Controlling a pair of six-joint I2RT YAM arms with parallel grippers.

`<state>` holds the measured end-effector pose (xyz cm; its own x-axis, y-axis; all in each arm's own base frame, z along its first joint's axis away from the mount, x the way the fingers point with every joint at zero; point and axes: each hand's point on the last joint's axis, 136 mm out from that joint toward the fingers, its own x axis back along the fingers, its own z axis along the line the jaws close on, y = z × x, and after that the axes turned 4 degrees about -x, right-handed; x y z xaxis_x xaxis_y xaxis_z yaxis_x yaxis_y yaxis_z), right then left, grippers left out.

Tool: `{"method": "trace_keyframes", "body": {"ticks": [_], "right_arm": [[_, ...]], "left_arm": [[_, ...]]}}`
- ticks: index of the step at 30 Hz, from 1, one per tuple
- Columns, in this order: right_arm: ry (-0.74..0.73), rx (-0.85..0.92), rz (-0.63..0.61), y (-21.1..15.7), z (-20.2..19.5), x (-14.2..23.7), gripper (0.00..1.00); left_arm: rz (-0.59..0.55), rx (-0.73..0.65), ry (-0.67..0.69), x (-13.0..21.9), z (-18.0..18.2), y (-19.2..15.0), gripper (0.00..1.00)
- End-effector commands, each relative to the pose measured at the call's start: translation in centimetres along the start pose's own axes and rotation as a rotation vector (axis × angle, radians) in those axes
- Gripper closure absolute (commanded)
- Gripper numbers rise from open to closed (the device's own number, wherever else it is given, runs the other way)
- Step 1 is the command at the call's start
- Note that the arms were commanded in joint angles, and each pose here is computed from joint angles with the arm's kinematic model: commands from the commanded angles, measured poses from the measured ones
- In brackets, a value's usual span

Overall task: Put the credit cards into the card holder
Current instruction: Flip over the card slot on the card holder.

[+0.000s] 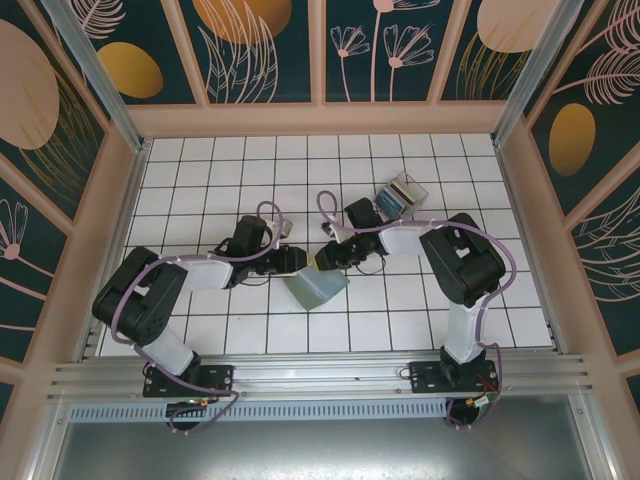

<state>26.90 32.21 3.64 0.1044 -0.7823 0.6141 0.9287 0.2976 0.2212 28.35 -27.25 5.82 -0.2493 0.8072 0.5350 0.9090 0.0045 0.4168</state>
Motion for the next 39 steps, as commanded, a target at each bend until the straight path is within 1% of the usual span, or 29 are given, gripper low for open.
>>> {"method": "trace_keyframes", "body": {"ticks": [1,4,7,9,11,14,16,18,23,25,30,35,36,39], "right_arm": [[0.001,-0.052,0.029,-1.4,-1.7,-0.4,0.73],[0.001,-0.060,0.024,-1.4,-2.0,-0.4,0.73],[0.006,-0.062,0.023,-1.4,-2.0,-0.4,0.73],[0.000,-0.065,0.023,-1.6,-2.2,-0.4,0.73],[0.001,-0.069,0.025,-1.7,-2.2,-0.5,0.73],[-0.003,-0.068,0.028,-1.8,-2.3,-0.4,0.73],[-0.005,-0.067,0.028,-1.8,-2.3,-0.4,0.73],[-0.001,-0.068,0.028,-1.8,-2.3,-0.5,0.73],[-0.006,-0.070,0.028,-1.9,-2.4,-0.5,0.73],[0.000,-0.072,0.028,-2.0,-2.4,-0.6,0.73],[-0.002,-0.076,0.022,-2.0,-2.5,-0.6,0.73],[-0.008,-0.088,0.021,-2.3,-2.8,-0.8,0.73],[-0.008,-0.094,0.019,-2.4,-2.8,-0.8,0.73],[-0.006,-0.105,0.019,-2.6,-3.0,-0.9,0.74]], "left_arm": [[0.031,0.001,-0.124,-0.5,-1.7,-0.4,0.71],[0.056,0.022,-0.121,-0.8,-1.5,-0.7,0.71],[0.049,0.019,-0.047,-0.7,-0.3,-0.8,0.65],[0.051,0.006,0.007,-0.6,0.4,-0.6,0.55],[0.051,0.004,0.060,-0.3,1.0,-0.5,0.50],[0.030,0.004,0.111,0.3,1.7,-0.4,0.49],[0.039,0.007,0.116,0.2,1.7,-0.5,0.49],[0.057,0.015,0.090,0.0,1.5,-0.9,0.50],[0.119,0.014,-0.036,-0.8,-0.1,-1.8,0.56],[0.125,0.008,-0.055,-0.9,-0.4,-1.9,0.57],[0.160,0.027,-0.052,-1.7,0.4,-2.4,0.60],[0.094,-0.020,-0.108,-1.1,-1.3,-1.0,0.73],[0.064,-0.055,-0.122,-0.4,-2.3,-0.3,0.74],[0.012,-0.123,-0.152,0.6,-3.5,0.3,0.76]]}}
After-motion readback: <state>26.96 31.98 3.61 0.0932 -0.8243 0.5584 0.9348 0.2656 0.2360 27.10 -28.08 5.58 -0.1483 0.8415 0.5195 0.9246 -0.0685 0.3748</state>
